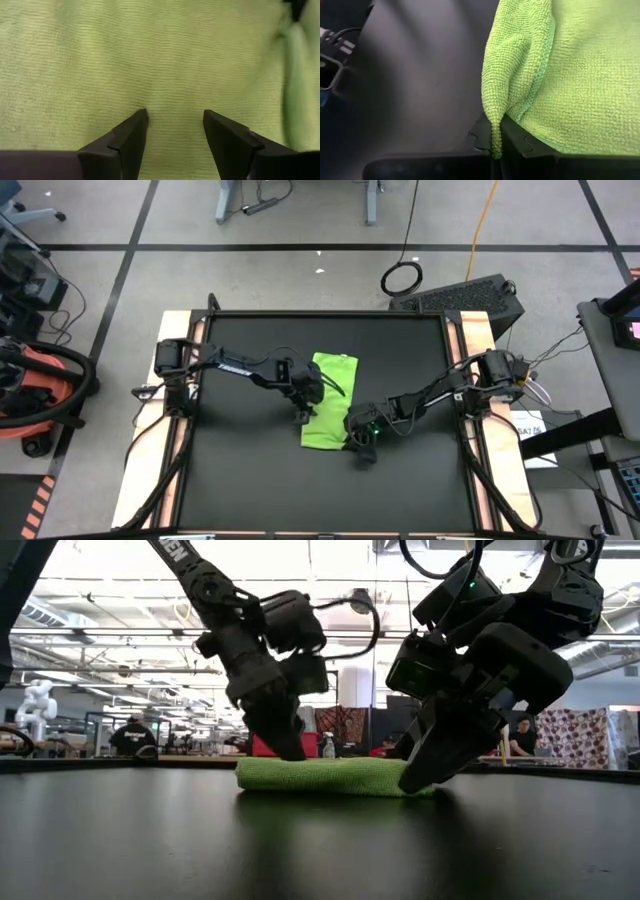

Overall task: Roll towel
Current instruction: Roll the green microfiber cloth

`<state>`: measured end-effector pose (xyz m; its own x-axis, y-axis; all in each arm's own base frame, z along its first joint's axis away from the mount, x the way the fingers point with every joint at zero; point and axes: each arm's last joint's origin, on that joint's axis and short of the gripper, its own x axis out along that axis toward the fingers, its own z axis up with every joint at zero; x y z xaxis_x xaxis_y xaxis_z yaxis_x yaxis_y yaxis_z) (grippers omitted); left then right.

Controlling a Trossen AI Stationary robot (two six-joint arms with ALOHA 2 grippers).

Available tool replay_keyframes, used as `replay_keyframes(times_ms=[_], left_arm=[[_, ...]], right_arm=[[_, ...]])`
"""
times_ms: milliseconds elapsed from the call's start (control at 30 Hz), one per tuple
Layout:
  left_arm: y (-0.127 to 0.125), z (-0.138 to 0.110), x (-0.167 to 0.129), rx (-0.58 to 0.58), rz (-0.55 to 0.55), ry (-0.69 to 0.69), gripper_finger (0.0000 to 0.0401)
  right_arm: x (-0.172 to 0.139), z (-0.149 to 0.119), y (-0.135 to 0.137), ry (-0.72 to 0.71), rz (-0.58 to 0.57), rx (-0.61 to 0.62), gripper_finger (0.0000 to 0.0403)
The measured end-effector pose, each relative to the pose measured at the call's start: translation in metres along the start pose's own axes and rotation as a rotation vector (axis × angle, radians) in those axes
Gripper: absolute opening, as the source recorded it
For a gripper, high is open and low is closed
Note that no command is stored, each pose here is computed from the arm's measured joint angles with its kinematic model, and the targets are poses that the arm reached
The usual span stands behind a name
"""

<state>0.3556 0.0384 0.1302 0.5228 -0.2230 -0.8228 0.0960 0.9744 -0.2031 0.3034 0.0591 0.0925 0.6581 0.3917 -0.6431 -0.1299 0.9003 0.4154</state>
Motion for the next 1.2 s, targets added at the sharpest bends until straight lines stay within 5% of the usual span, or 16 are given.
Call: replay_keyframes(times_ms=[467,733,967,1200], left_arm=[[0.009,0.002,0.004,-0.068,0.040,0.006,0.0203],[-0.002,0.025,-0.015,-0.028,0.004,-0.041,0.0203],[-0.037,0.034,-0.041,0.105,-0.021,-0.034,0.0203],[-0.110,0.028,-0.029,0.423,-0.080,-0.003,0.0188]], right_arm=[[-0.002,0.001,-0.002,0.028,0.085,0.027,0.0000],[-0.003,0.002,-0.003,0.028,0.100,0.040,0.0000],[-0.004,0.003,-0.005,0.028,0.118,0.055,0.0000],[-0.005,0.004,-0.007,0.026,0.117,0.077,0.0000]])
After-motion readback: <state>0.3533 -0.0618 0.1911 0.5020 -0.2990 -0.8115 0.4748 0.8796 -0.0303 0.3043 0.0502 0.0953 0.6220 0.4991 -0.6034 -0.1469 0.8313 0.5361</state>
